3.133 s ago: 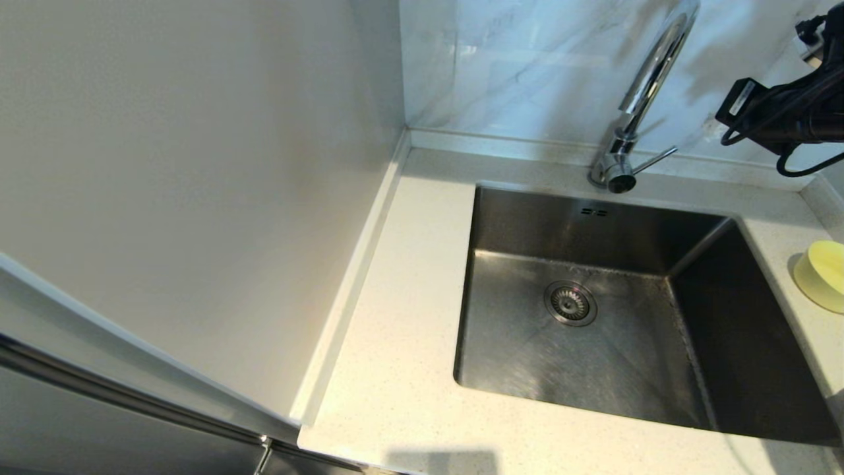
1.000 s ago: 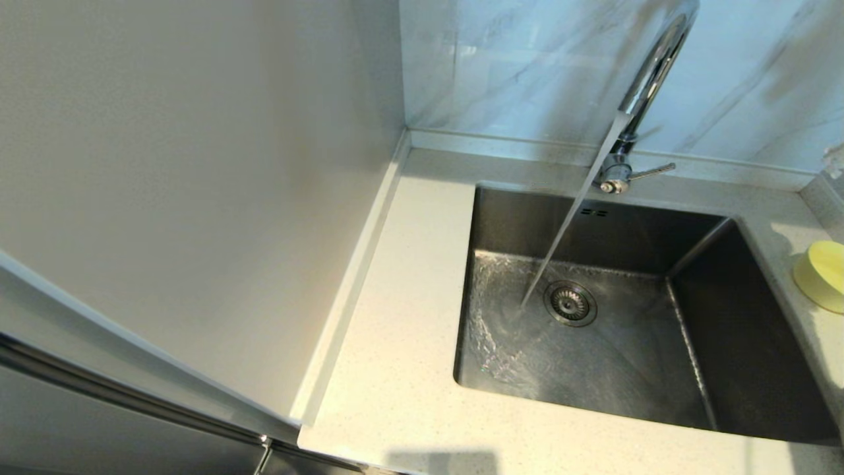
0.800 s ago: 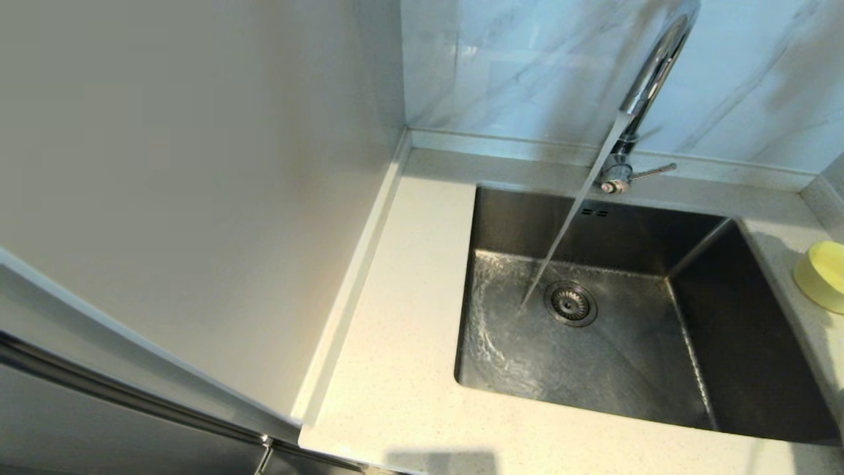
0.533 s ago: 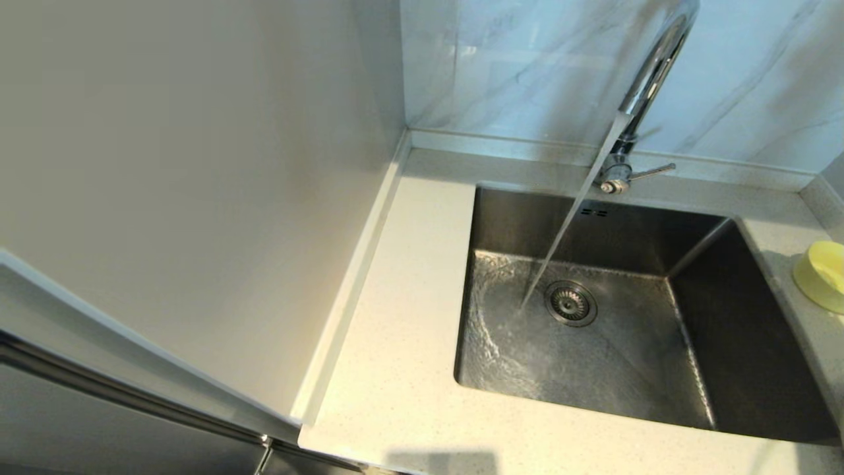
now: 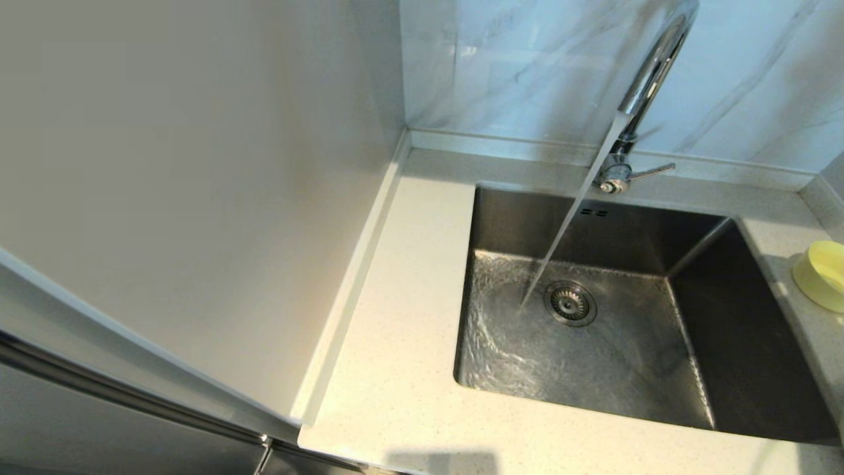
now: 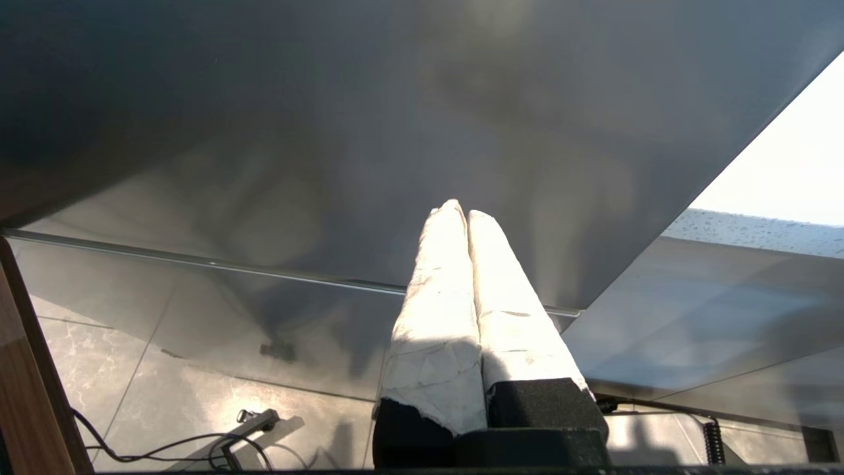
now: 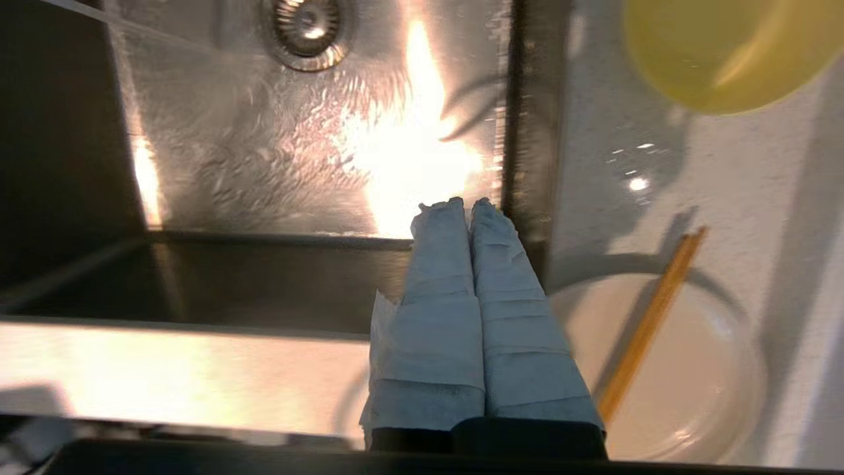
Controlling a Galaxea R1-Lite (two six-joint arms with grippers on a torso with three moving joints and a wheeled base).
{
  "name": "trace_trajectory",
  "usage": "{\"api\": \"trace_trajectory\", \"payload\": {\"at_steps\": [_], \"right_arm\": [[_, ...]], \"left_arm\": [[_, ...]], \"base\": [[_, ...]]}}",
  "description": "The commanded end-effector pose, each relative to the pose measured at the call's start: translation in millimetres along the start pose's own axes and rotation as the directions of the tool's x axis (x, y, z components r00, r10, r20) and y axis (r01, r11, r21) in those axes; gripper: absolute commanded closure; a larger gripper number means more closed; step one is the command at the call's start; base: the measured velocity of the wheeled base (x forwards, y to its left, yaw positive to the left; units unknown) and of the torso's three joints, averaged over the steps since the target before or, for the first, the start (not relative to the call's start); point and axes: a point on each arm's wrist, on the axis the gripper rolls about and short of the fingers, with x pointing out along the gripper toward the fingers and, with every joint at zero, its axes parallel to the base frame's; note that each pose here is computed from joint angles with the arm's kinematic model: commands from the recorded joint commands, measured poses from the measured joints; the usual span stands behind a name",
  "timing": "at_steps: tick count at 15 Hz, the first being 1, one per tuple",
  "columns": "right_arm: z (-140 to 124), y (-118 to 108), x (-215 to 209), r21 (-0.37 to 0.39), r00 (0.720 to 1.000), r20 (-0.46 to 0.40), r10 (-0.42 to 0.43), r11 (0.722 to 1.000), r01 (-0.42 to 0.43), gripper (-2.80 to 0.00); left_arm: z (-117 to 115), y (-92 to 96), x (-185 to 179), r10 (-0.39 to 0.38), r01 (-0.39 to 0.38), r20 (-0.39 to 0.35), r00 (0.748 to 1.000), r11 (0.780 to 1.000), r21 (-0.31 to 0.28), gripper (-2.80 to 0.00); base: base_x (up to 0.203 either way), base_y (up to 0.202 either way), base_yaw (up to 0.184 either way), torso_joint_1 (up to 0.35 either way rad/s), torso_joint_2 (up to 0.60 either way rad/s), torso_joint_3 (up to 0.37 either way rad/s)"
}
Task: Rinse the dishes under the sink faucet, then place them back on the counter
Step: Pick up the bowl
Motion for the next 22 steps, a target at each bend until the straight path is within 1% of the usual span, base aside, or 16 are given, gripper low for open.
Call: {"api": "trace_trajectory", "payload": {"at_steps": [1, 2, 3, 5, 7, 8, 9, 12, 18, 20, 21, 22], "right_arm": [[-4.9, -5.5, 8.8, -0.056, 0.999, -0.030, -0.033, 0.998, 0.031, 0.00], [-8.1, -8.4, 12.1, -0.101, 0.996, -0.050, -0.067, 0.993, 0.062, 0.00], [-8.9, -9.9, 13.3, -0.105, 0.996, -0.057, -0.075, 0.992, 0.069, 0.00], [-7.8, -10.8, 16.5, -0.104, 0.996, -0.058, -0.064, 0.993, 0.057, 0.00], [-9.1, -13.6, 22.2, -0.110, 0.994, -0.080, -0.072, 0.992, 0.063, 0.00], [-10.2, -14.8, 24.4, -0.120, 0.991, -0.093, -0.091, 0.990, 0.080, -2.80], [-10.8, -16.5, 27.7, -0.135, 0.987, -0.105, -0.123, 0.985, 0.108, -2.80], [-6.0, -17.9, 31.2, -0.135, 0.990, -0.093, -0.104, 0.987, 0.091, -2.80], [1.4, -27.5, 55.6, -0.148, 0.988, -0.117, -0.098, 0.986, 0.081, -2.80], [2.3, -26.5, 56.4, -0.151, 0.988, -0.123, -0.096, 0.985, 0.077, -2.80], [3.4, -19.6, 58.6, -0.170, 0.987, -0.135, -0.084, 0.984, 0.060, -2.80], [4.8, -17.3, 57.9, -0.179, 0.983, -0.147, -0.106, 0.981, 0.079, -2.80]], "left_arm": [[0.0, 0.0, 0.0, -0.001, 0.001, 0.000, 1.000, 1.000, 0.000, 0.00], [0.0, 0.0, 0.0, 0.000, 0.000, 0.000, 1.000, 1.000, 0.000, 0.00], [0.0, 0.0, 0.0, -0.001, 0.001, 0.000, 1.000, 1.000, 0.000, 0.00], [0.0, 0.0, 0.0, 0.000, 0.000, 0.000, 1.000, 1.000, 0.000, 0.00], [0.0, 0.0, 0.0, 0.000, 0.000, 0.000, 1.000, 1.000, 0.000, 0.00], [0.0, 0.0, 0.0, 0.000, 0.000, 0.000, 1.000, 1.000, 0.000, 0.00], [0.0, 0.0, 0.0, -0.001, 0.001, 0.000, 1.000, 1.000, 0.000, 0.00], [0.0, 0.0, 0.0, 0.000, 0.000, 0.000, 1.000, 1.000, 0.000, 0.00], [0.0, 0.0, 0.0, 0.000, 0.000, 0.000, 1.000, 1.000, 0.000, 0.00], [0.0, 0.0, 0.0, 0.000, 0.000, 0.000, 1.000, 1.000, 0.000, 0.00], [0.0, 0.0, 0.0, 0.000, 0.000, 0.000, 1.000, 1.000, 0.000, 0.00], [0.0, 0.0, 0.0, 0.000, 0.000, 0.000, 1.000, 1.000, 0.000, 0.00]], "base": [[0.000, 0.000, 0.000, 0.000, 0.00, 0.000], [0.000, 0.000, 0.000, 0.000, 0.00, 0.000], [0.000, 0.000, 0.000, 0.000, 0.00, 0.000], [0.000, 0.000, 0.000, 0.000, 0.00, 0.000], [0.000, 0.000, 0.000, 0.000, 0.00, 0.000], [0.000, 0.000, 0.000, 0.000, 0.00, 0.000], [0.000, 0.000, 0.000, 0.000, 0.00, 0.000], [0.000, 0.000, 0.000, 0.000, 0.00, 0.000], [0.000, 0.000, 0.000, 0.000, 0.00, 0.000], [0.000, 0.000, 0.000, 0.000, 0.00, 0.000], [0.000, 0.000, 0.000, 0.000, 0.00, 0.000], [0.000, 0.000, 0.000, 0.000, 0.00, 0.000]]}}
